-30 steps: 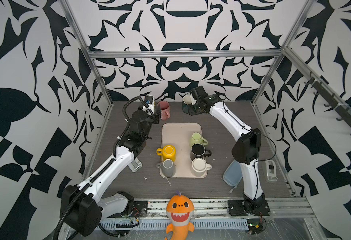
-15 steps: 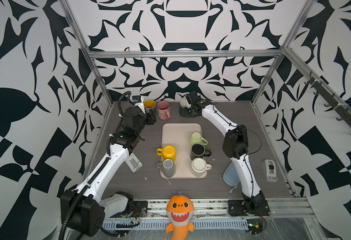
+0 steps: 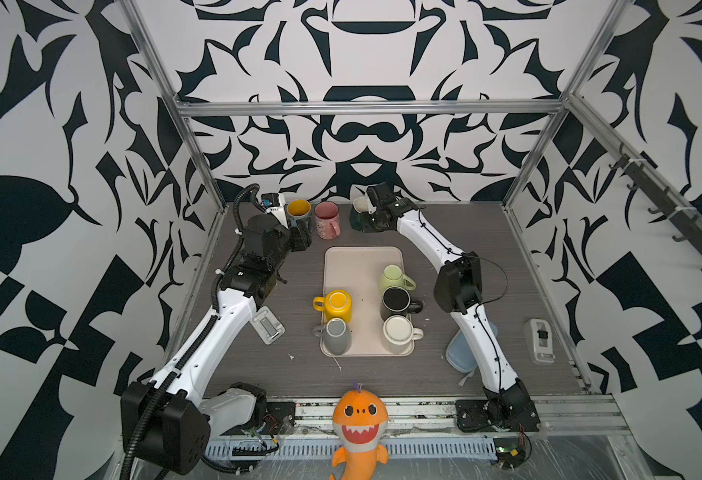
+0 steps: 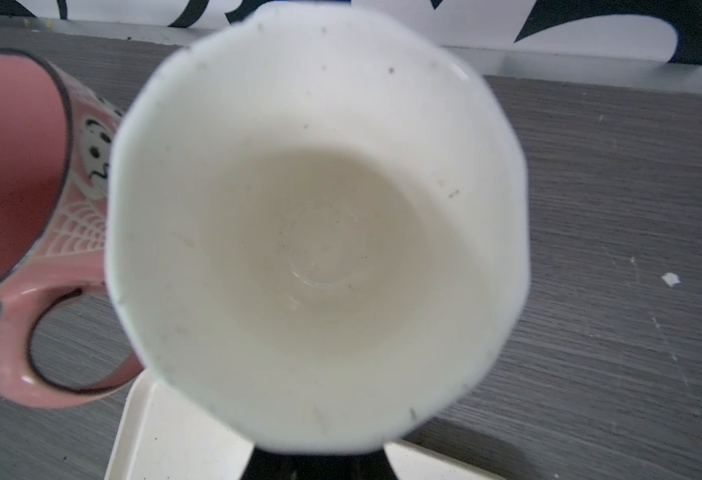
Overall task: Turn the mug right side up
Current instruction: 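Carry the teal mug toward the pink mug while the left gripper withdraws, then lower the teal mug upright onto the table beside the pink mug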
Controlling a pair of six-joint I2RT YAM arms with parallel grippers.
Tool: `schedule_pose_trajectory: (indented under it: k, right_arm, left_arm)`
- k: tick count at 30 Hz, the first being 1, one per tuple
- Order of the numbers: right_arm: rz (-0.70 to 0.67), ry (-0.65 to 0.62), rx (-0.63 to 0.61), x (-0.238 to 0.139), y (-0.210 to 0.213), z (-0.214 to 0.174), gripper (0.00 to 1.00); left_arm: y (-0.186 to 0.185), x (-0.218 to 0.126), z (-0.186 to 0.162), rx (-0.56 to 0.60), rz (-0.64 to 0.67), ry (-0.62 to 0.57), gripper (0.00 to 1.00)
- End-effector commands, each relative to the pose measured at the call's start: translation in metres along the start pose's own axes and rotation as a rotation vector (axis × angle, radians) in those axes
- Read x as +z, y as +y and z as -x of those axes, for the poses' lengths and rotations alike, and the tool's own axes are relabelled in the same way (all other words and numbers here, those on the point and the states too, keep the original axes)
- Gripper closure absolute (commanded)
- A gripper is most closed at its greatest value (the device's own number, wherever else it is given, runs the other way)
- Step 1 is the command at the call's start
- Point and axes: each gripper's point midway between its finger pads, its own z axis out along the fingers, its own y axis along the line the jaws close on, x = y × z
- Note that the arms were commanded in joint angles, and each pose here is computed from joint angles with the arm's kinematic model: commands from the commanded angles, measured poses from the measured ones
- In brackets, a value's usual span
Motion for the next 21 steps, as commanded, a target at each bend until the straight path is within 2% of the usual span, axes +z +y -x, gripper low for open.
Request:
schedule_pose_trajectory:
  k: [1, 14, 21]
  right_arm:
    - [0.084, -0.178, 0.002, -0.0469, 0.0266, 0.0563, 1.00]
    - [0.117, -0.180, 0.006, -0.0433, 0.0332, 0.0583, 1.00]
    - [0.116, -0.169, -0.002, -0.0404, 0.0344, 0.0547, 0.94]
  left_arm:
    - [0.0044, -0.0014, -0.0068, -0.021, 0.002, 0.014, 0.37]
    - [0.0117, -0.0015, -0.0117, -0.029, 0.015, 0.020, 0.36]
    - [0.0133, -0.0017, -0.0144, -0.033, 0.015, 0.025, 0.36]
